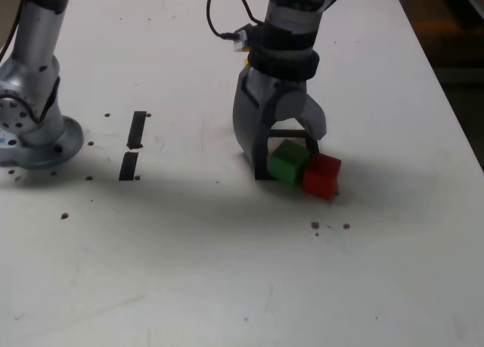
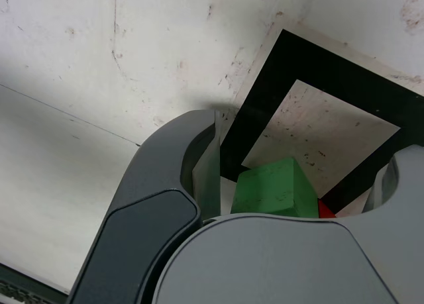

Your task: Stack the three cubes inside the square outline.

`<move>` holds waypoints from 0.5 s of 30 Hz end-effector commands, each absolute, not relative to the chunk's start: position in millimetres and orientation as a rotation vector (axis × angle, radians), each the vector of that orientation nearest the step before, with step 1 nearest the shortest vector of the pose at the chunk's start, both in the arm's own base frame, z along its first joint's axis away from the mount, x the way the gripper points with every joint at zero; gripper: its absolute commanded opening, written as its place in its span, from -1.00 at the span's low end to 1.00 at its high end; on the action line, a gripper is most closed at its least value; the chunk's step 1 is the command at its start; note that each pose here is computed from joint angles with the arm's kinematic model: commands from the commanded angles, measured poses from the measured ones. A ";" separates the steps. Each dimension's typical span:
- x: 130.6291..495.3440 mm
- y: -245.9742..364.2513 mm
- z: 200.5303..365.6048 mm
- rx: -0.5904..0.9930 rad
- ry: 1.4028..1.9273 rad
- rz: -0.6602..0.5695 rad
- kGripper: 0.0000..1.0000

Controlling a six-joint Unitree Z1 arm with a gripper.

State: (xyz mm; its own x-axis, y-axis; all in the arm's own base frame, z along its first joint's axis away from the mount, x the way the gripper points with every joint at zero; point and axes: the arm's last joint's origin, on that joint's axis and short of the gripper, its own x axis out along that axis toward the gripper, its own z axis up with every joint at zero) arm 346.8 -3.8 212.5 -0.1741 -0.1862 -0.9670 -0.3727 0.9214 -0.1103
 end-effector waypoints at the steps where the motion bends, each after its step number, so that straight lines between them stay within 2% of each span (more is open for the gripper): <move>1: 348.3 -3.4 211.7 -0.427 1.756 0.171 0.77; 15: 352.5 -10.1 205.1 -0.433 1.768 0.141 0.61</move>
